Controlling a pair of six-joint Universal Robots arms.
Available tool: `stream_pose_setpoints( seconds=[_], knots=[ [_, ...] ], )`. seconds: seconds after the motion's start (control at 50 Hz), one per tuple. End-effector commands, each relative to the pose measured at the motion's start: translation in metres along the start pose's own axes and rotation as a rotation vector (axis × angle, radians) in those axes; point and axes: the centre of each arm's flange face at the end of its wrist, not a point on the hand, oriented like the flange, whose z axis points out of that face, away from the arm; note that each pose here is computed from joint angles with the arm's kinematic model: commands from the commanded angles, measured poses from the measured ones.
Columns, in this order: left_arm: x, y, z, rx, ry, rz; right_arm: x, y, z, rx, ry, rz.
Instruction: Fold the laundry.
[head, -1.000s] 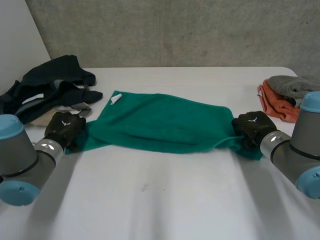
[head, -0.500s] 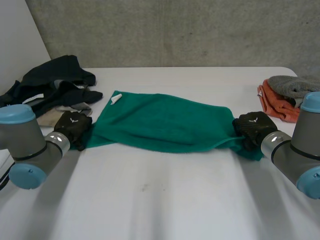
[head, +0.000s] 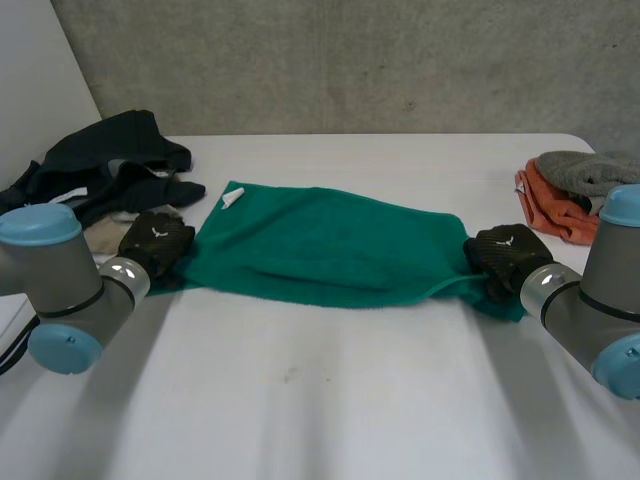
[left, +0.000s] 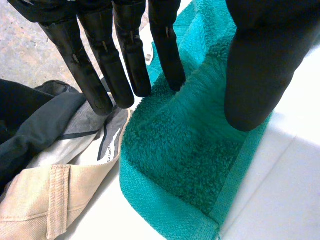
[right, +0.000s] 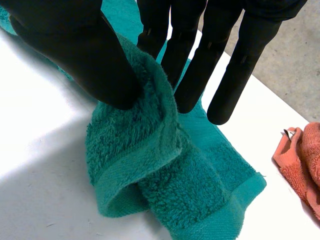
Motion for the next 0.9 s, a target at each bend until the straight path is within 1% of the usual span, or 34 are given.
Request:
stream_pose_setpoints(
  seconds=[0.02, 0.2, 0.28, 0.3, 0.34, 0.36, 0.4, 0.42, 0.48, 0.5, 0.56, 0.58, 0.66, 0.72, 0.78, 0.84, 0.9],
  knots=[
    [-0.003, 0.003, 0.003, -0.005, -0.007, -0.002, -0.001, 0.0, 0.0, 0.001, -0.001, -0.001],
    [-0.009, -0.004, 0.01, 0.029, -0.027, 0.006, 0.001, 0.0, 0.0, -0.001, 0.005, -0.001],
    [-0.011, -0.015, 0.005, 0.051, -0.035, 0.004, 0.011, -0.013, -0.003, 0.028, 0.036, -0.009],
    [-0.019, -0.032, -0.002, 0.085, -0.055, 0.005, 0.016, -0.023, -0.008, 0.052, 0.051, -0.018],
    [-0.029, -0.048, -0.012, 0.118, -0.078, 0.003, 0.021, -0.036, -0.016, 0.083, 0.071, -0.032],
    [-0.039, -0.065, -0.026, 0.154, -0.106, -0.007, 0.027, -0.051, -0.028, 0.111, 0.091, -0.05],
    [-0.048, -0.082, -0.041, 0.192, -0.131, -0.014, 0.033, -0.068, -0.043, 0.136, 0.108, -0.08],
    [-0.056, -0.101, -0.058, 0.238, -0.155, -0.023, 0.038, -0.086, -0.059, 0.16, 0.12, -0.112],
    [-0.067, -0.128, -0.085, 0.301, -0.186, -0.035, 0.047, -0.112, -0.083, 0.2, 0.147, -0.153],
    [-0.072, -0.142, -0.102, 0.331, -0.193, -0.045, 0.053, -0.126, -0.098, 0.216, 0.164, -0.174],
    [-0.077, -0.161, -0.128, 0.357, -0.198, -0.047, 0.065, -0.142, -0.117, 0.214, 0.192, -0.197],
    [-0.08, -0.169, -0.143, 0.359, -0.195, -0.048, 0.071, -0.149, -0.129, 0.2, 0.2, -0.217],
    [-0.078, -0.177, -0.169, 0.311, -0.146, -0.059, 0.074, -0.156, -0.147, 0.152, 0.191, -0.278],
    [-0.072, -0.173, -0.173, 0.258, -0.098, -0.072, 0.072, -0.15, -0.146, 0.105, 0.166, -0.324],
    [-0.064, -0.158, -0.165, 0.163, -0.051, -0.094, 0.069, -0.142, -0.14, 0.058, 0.145, -0.38],
    [-0.057, -0.136, -0.141, 0.076, -0.004, -0.119, 0.067, -0.126, -0.118, -0.001, 0.1, -0.4],
    [-0.053, -0.123, -0.111, 0.037, 0.019, -0.123, 0.064, -0.111, -0.09, -0.036, 0.061, -0.372]
  ],
)
